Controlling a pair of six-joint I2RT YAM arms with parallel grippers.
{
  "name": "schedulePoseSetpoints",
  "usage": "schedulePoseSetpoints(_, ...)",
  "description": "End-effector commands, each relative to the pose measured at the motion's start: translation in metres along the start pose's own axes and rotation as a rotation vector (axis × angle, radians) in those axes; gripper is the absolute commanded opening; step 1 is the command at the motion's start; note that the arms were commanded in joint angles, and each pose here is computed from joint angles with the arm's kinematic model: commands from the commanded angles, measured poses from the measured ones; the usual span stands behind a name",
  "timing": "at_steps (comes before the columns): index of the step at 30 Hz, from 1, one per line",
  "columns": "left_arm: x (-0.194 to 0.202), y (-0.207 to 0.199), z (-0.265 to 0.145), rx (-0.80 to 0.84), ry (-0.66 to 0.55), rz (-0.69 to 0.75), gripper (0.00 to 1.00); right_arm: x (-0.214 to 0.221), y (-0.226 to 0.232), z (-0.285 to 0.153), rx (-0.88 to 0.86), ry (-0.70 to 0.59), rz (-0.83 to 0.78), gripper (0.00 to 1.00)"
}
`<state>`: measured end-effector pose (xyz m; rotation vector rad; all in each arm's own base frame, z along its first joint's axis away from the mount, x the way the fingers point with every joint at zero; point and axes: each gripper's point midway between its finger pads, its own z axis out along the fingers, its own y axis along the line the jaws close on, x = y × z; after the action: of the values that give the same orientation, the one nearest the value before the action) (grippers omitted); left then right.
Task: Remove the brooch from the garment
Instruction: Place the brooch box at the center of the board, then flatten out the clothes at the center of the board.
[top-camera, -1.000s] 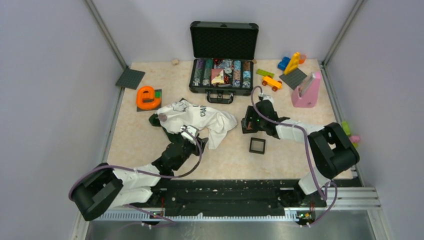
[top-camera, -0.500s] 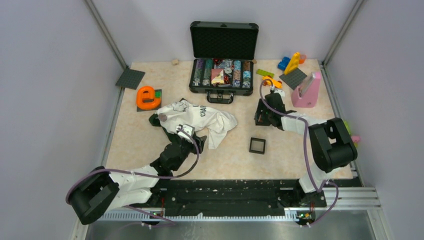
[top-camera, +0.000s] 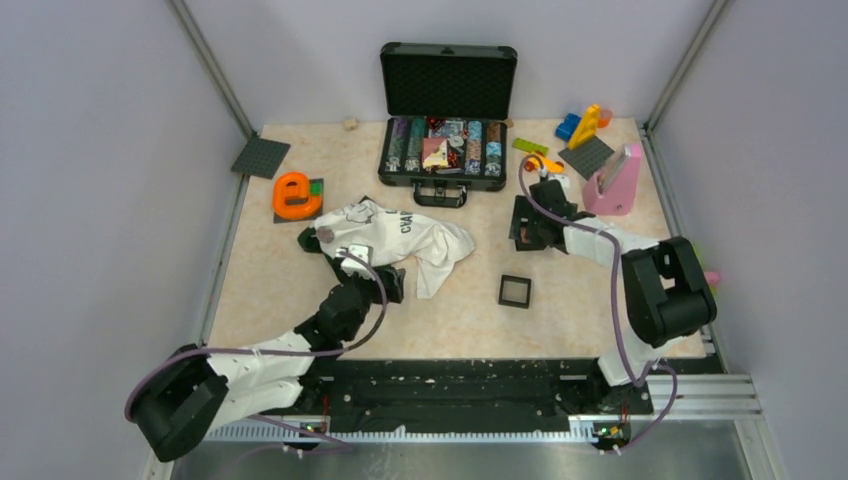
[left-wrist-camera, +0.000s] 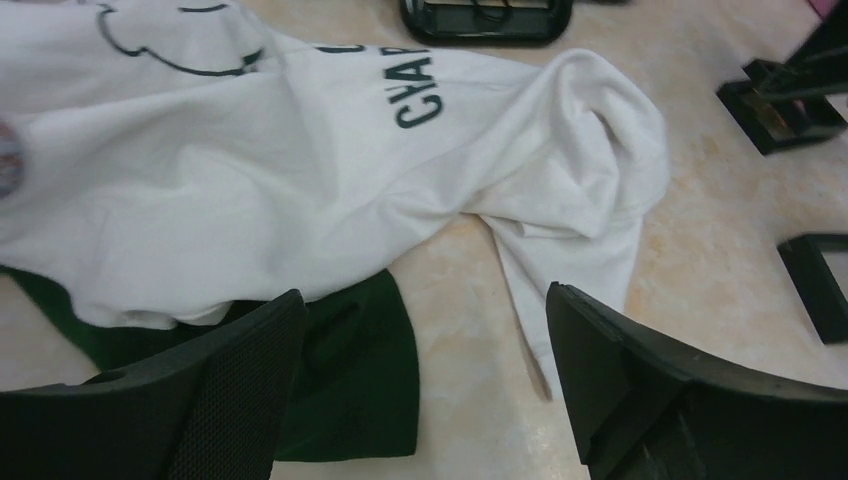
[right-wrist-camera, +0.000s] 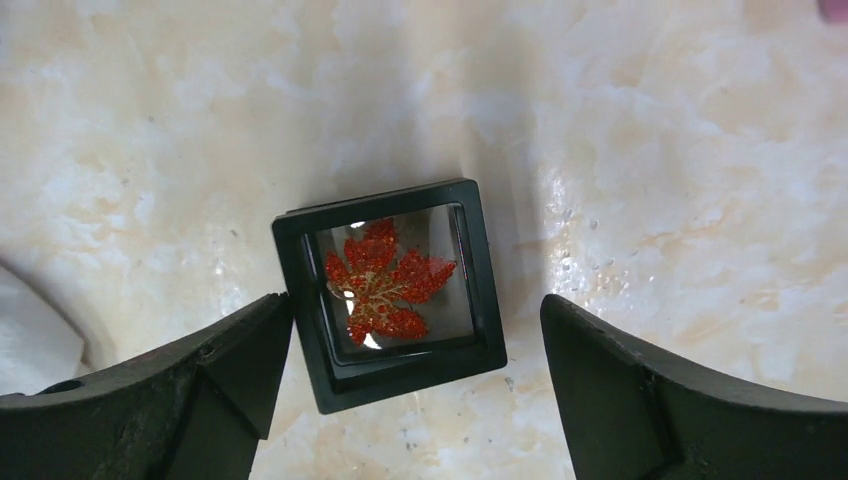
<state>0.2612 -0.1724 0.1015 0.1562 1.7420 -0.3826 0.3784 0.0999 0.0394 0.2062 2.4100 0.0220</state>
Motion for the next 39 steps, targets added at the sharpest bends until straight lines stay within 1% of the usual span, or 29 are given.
schedulePoseSetpoints(1, -0.014, 0.032, 0.002, -0.175, 0.021, -0.191, 0.94, -0.052, 0.005, -0.036, -0.039, -0.127, 0.011, 0.96)
schedulePoseSetpoints(4, -0.019, 0.05, 0.0, -0.228, 0.046, -0.325, 0.93, -0.06, 0.016, -0.052, -0.101, -0.149, 0.01, 0.97)
schedulePoseSetpoints(6, -0.025, 0.059, -0.002, -0.252, 0.042, -0.377, 0.92, -0.062, 0.028, -0.061, -0.149, -0.156, 0.0, 0.97)
schedulePoseSetpoints(8, -0.025, 0.071, -0.005, -0.308, 0.043, -0.398, 0.91, -0.061, 0.045, -0.068, -0.217, -0.158, -0.015, 0.96)
schedulePoseSetpoints(13, -0.032, 0.094, -0.007, -0.39, 0.035, -0.472, 0.89, -0.049, 0.114, -0.081, -0.448, -0.167, -0.117, 0.89)
schedulePoseSetpoints(14, -0.032, 0.098, -0.007, -0.405, 0.039, -0.48, 0.89, -0.046, 0.132, -0.084, -0.507, -0.162, -0.153, 0.86)
schedulePoseSetpoints(16, -0.037, 0.106, -0.005, -0.425, 0.042, -0.497, 0.85, -0.037, 0.16, -0.083, -0.584, -0.143, -0.211, 0.81)
schedulePoseSetpoints(18, -0.04, 0.115, -0.004, -0.449, 0.042, -0.521, 0.82, -0.033, 0.182, -0.083, -0.63, -0.138, -0.259, 0.79)
schedulePoseSetpoints(21, -0.041, 0.118, 0.002, -0.437, 0.05, -0.55, 0.79, -0.03, 0.206, -0.077, -0.665, -0.141, -0.305, 0.77)
schedulePoseSetpoints(23, -0.033, 0.117, 0.009, -0.427, 0.088, -0.567, 0.76, -0.027, 0.217, -0.072, -0.684, -0.136, -0.317, 0.76)
schedulePoseSetpoints(27, -0.022, 0.116, 0.021, -0.414, 0.161, -0.598, 0.72, -0.021, 0.231, -0.059, -0.699, -0.113, -0.332, 0.69)
schedulePoseSetpoints(28, -0.019, 0.116, 0.023, -0.415, 0.176, -0.603, 0.72, -0.019, 0.232, -0.056, -0.697, -0.107, -0.336, 0.65)
schedulePoseSetpoints(29, -0.017, 0.117, 0.024, -0.416, 0.188, -0.606, 0.7, -0.018, 0.234, -0.053, -0.695, -0.101, -0.339, 0.57)
schedulePoseSetpoints(31, -0.015, 0.119, 0.027, -0.425, 0.201, -0.613, 0.65, -0.015, 0.237, -0.053, -0.707, -0.087, -0.35, 0.43)
schedulePoseSetpoints(32, -0.014, 0.12, 0.028, -0.425, 0.204, -0.612, 0.59, -0.014, 0.237, -0.053, -0.711, -0.088, -0.353, 0.36)
schedulePoseSetpoints(33, -0.017, 0.121, 0.03, -0.423, 0.203, -0.604, 0.43, -0.015, 0.237, -0.057, -0.722, -0.1, -0.358, 0.13)
schedulePoseSetpoints(34, -0.017, 0.122, 0.031, -0.425, 0.203, -0.599, 0.38, -0.017, 0.236, -0.059, -0.719, -0.108, -0.355, 0.05)
schedulePoseSetpoints(35, -0.019, 0.123, 0.032, -0.426, 0.202, -0.593, 0.33, -0.019, 0.235, -0.062, -0.716, -0.115, -0.354, 0.0)
schedulePoseSetpoints(37, -0.02, 0.127, 0.033, -0.438, 0.2, -0.584, 0.24, -0.025, 0.234, -0.068, -0.715, -0.133, -0.357, 0.0)
schedulePoseSetpoints(39, -0.023, 0.131, 0.035, -0.446, 0.194, -0.581, 0.13, -0.032, 0.232, -0.073, -0.704, -0.154, -0.356, 0.0)
